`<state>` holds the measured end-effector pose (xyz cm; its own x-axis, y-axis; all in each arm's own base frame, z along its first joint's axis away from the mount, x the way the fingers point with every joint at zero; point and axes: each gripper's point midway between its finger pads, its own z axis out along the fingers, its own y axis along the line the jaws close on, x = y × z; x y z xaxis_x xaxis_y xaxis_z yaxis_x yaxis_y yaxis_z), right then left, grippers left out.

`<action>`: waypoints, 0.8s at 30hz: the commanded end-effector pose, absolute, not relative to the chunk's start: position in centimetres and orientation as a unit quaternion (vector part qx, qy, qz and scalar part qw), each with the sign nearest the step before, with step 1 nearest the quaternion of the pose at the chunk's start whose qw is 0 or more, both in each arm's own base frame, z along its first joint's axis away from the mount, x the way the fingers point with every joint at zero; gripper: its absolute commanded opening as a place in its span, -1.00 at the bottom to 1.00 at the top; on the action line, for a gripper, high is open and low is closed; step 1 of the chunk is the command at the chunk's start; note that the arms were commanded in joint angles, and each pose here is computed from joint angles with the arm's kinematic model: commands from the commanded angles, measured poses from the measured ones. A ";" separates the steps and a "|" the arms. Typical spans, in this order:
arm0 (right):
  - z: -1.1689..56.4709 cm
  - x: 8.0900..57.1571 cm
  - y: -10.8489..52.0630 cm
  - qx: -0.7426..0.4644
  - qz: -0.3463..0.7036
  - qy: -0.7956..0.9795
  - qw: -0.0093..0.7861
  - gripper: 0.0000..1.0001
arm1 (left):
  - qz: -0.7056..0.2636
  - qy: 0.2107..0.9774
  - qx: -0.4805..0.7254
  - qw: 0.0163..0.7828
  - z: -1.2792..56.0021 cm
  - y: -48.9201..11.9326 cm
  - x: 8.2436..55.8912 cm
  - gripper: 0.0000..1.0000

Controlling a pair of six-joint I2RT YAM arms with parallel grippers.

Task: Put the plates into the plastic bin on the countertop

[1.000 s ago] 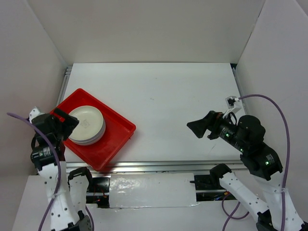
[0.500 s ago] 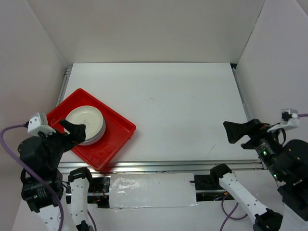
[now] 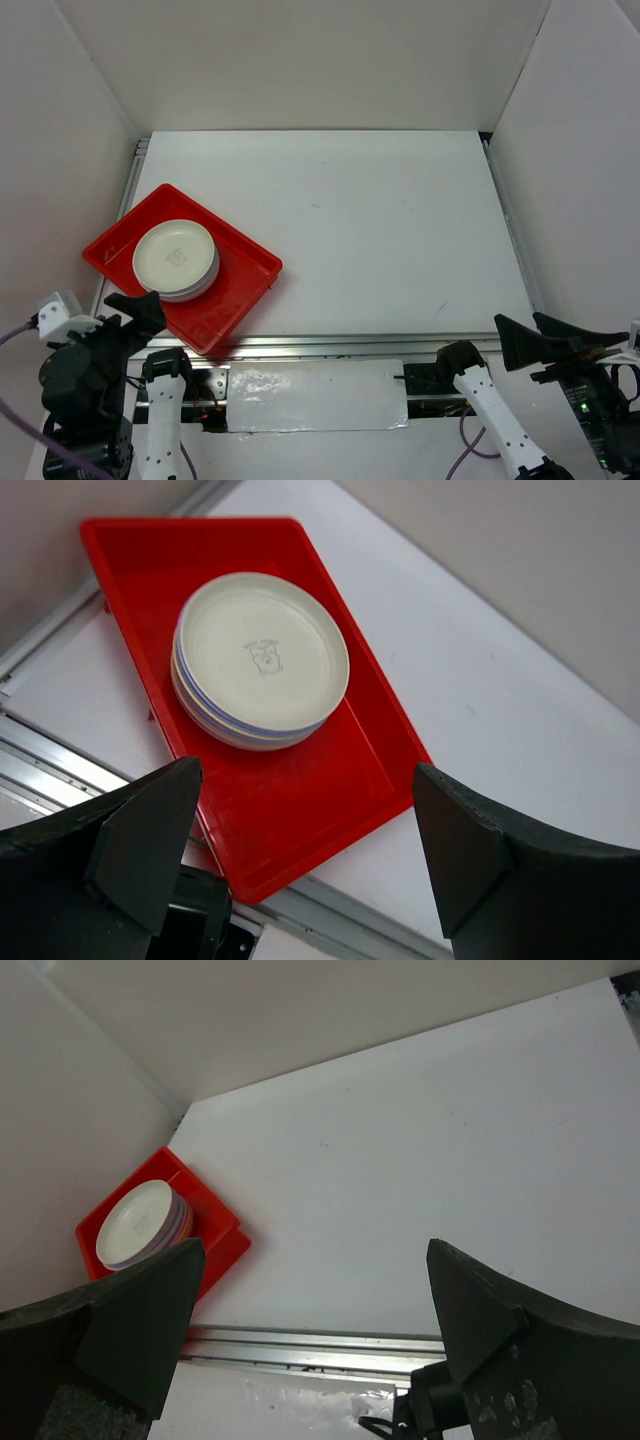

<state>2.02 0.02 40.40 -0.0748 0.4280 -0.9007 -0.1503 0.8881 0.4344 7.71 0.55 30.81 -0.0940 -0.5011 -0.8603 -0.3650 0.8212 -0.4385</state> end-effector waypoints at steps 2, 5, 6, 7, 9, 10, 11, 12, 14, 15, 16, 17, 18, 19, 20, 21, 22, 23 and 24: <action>38.4 1.0 0.3 0.097 0.207 0.704 0.672 1.00 | -0.023 0.699 -0.346 0.625 33.1 2.5 6.3 0.99; 38.0 1.0 0.5 0.099 0.206 0.705 0.672 1.00 | -0.031 0.698 -0.340 0.630 33.6 2.2 6.4 0.99; 38.0 1.0 0.5 0.098 0.207 0.705 0.671 1.00 | -0.031 0.696 -0.340 0.632 33.6 2.2 6.2 0.99; 38.0 1.0 0.6 0.098 0.208 0.706 0.670 1.00 | -0.029 0.695 -0.341 0.632 33.7 2.3 6.2 0.99; 38.0 1.1 0.6 0.098 0.209 0.707 0.669 1.00 | -0.022 0.695 -0.347 0.629 33.3 2.5 6.0 0.99; 37.9 1.2 0.6 0.098 0.209 0.707 0.668 1.00 | -0.018 0.694 -0.350 0.629 33.1 2.7 5.9 0.98; 37.9 1.3 0.6 0.097 0.210 0.708 0.667 1.00 | -0.015 0.697 -0.352 0.625 32.8 2.8 6.0 0.99; 37.8 1.5 0.6 0.100 0.209 0.709 0.666 1.00 | -0.015 0.698 -0.350 0.625 32.6 2.8 6.0 0.99; 37.6 1.8 0.6 0.099 0.211 0.712 0.663 1.00 | -0.013 0.701 -0.350 0.621 32.2 2.9 6.2 0.99; 37.5 2.0 0.8 0.097 0.212 0.713 0.661 1.00 | -0.013 0.701 -0.350 0.622 32.3 3.0 6.2 0.99; 37.5 2.1 1.0 0.093 0.217 0.713 0.660 1.00 | -0.013 0.701 -0.351 0.621 32.2 3.0 6.3 0.99; 37.3 2.3 1.1 0.092 0.218 0.716 0.657 1.00 | -0.011 0.699 -0.353 0.621 32.3 3.1 6.3 0.99; 37.4 2.4 1.2 0.091 0.220 0.713 0.659 1.00 | -0.011 0.700 -0.353 0.621 32.3 3.2 6.4 0.99; 37.4 2.5 1.3 0.091 0.222 0.713 0.659 1.00 | -0.010 0.698 -0.354 0.623 32.4 3.2 6.4 0.99; 37.4 2.7 1.3 0.093 0.223 0.712 0.659 1.00 | -0.009 0.699 -0.356 0.620 32.3 3.3 6.5 0.99; 37.3 2.9 1.4 0.093 0.222 0.713 0.658 1.00 | -0.008 0.699 -0.358 0.620 32.4 3.4 6.5 0.99; 37.3 3.0 1.4 0.093 0.224 0.712 0.659 1.00 | -0.007 0.699 -0.360 0.619 32.3 3.5 6.6 0.99; 37.2 3.1 1.5 0.092 0.223 0.713 0.658 1.00 | -0.003 0.699 -0.362 0.616 32.2 3.7 6.6 0.99; 37.2 3.2 1.5 0.092 0.223 0.714 0.658 1.00 | -0.003 0.697 -0.365 0.617 32.3 3.7 6.6 0.99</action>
<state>2.68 1.13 35.92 -0.1541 0.4150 -0.8967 -0.1240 0.8922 0.4342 5.91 3.06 31.67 0.0060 -0.5103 -0.8600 -0.4868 0.7497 -0.4483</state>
